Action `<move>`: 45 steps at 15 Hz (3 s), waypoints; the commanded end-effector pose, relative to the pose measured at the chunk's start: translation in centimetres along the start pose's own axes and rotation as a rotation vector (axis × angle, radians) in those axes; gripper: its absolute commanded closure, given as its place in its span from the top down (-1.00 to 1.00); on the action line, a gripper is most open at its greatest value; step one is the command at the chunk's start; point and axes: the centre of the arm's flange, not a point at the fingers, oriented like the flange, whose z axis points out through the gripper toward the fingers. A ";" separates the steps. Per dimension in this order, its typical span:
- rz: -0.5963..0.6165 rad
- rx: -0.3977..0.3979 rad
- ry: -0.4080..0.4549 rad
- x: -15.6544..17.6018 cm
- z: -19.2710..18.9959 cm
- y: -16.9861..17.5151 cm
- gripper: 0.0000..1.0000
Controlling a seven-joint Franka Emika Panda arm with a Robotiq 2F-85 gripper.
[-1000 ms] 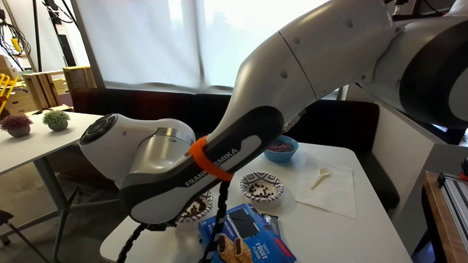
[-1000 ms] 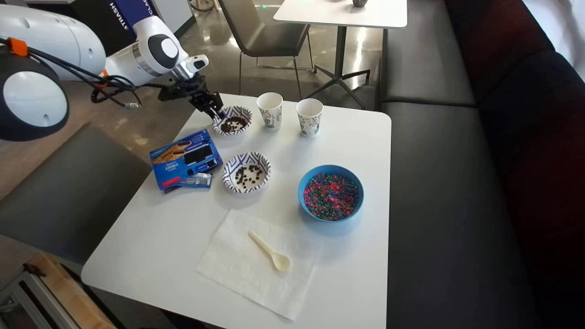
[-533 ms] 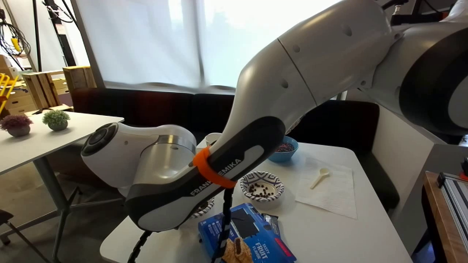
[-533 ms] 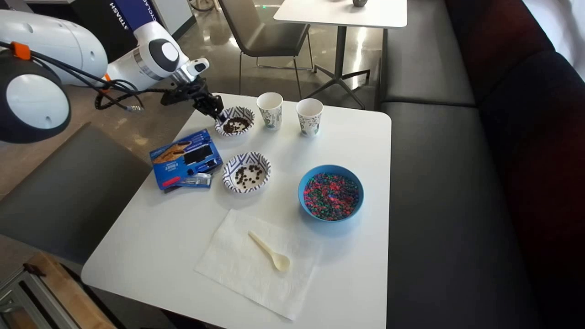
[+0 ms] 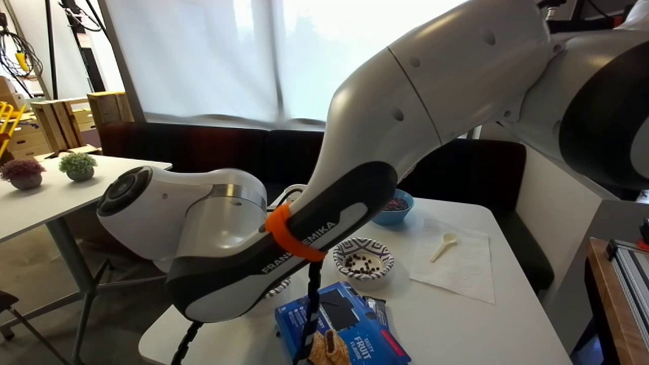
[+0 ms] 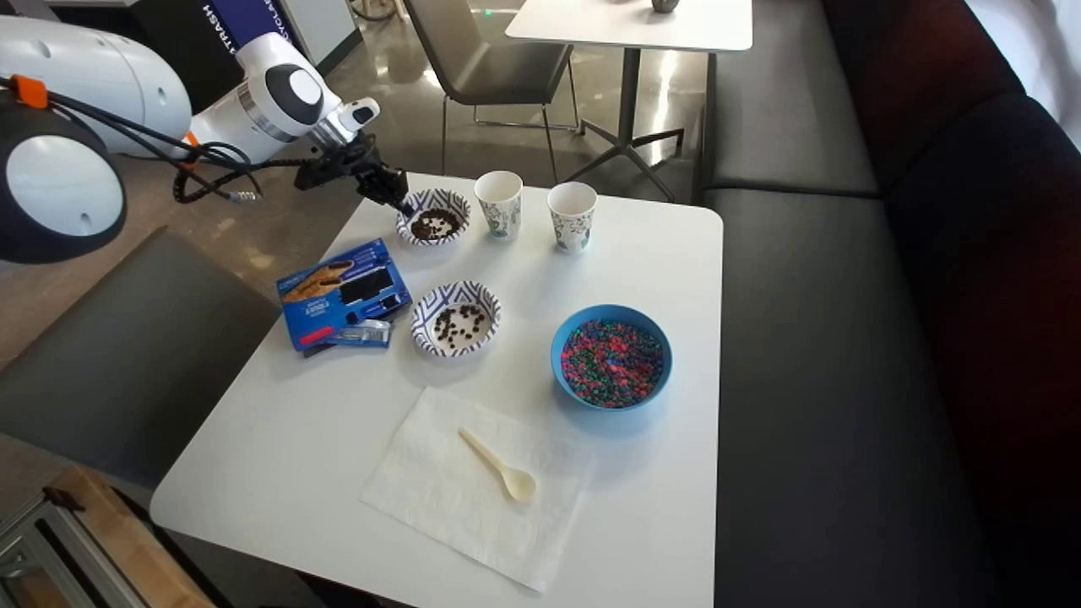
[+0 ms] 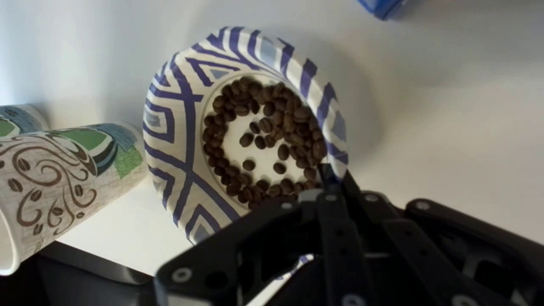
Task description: Pour the contents from the left white bowl to the right white bowl
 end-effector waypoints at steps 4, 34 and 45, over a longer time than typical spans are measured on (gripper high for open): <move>0.006 -0.027 -0.019 0.5 -6.4 -0.6 -0.99; 0.045 -0.166 -0.010 -21.3 -2.9 8.4 -0.99; 0.036 -0.147 -0.023 -18.9 -2.2 7.5 -0.99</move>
